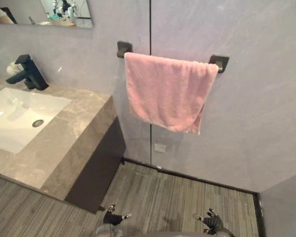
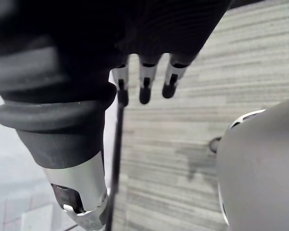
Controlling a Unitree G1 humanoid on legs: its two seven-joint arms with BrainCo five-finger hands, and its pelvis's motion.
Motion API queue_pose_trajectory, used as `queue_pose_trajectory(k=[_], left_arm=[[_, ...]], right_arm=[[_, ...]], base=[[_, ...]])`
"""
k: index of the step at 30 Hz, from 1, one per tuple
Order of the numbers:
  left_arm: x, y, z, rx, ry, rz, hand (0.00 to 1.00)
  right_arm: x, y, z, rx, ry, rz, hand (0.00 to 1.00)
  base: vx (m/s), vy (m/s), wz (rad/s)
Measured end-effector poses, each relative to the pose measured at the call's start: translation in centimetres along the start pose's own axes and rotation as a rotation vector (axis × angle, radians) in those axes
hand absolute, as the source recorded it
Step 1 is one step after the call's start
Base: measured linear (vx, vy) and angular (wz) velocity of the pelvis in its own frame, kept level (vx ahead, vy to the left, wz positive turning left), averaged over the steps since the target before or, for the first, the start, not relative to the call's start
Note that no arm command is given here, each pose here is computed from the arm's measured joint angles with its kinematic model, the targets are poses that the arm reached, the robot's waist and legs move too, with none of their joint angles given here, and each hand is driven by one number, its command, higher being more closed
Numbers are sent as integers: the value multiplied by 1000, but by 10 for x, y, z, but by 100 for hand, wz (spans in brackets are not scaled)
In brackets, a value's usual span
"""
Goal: Organize washtable
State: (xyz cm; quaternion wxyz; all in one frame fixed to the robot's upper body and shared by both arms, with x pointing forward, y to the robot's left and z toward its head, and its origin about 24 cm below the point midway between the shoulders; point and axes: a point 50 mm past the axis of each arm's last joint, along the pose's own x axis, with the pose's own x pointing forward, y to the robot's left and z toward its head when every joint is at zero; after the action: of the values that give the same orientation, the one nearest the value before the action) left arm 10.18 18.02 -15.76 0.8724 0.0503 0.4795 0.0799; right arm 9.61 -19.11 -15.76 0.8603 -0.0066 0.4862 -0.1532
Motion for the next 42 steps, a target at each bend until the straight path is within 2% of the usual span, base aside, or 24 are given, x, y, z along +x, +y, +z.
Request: queue_pose_trajectory(k=[10, 16, 20, 29, 36, 42], left_arm=[[3, 10, 18, -7, -73, 30, 0], [2, 3, 27, -85, -103, 40, 0], [2, 6, 33, -120, -132, 59, 0], [4, 7, 34, -68, -123, 46, 0], [5, 8, 31, -7, -106, 16, 0], [4, 13, 27, -23, -93, 37, 0]], right_arm=[[0, 12, 14, -60, -53, 46, 0], [3, 5, 21, -94, -69, 25, 0], [3, 15, 28, -82, -86, 35, 0], [1, 12, 31, 17, -99, -7, 0], [1, 17, 35, 6, -120, 10, 0], [-2, 14, 22, 7, -82, 5, 0]], base=[[-32, -32, 55], [-41, -123, 115], [-55, -48, 144], [-6, 92, 118], [-51, 119, 15], [18, -51, 81]])
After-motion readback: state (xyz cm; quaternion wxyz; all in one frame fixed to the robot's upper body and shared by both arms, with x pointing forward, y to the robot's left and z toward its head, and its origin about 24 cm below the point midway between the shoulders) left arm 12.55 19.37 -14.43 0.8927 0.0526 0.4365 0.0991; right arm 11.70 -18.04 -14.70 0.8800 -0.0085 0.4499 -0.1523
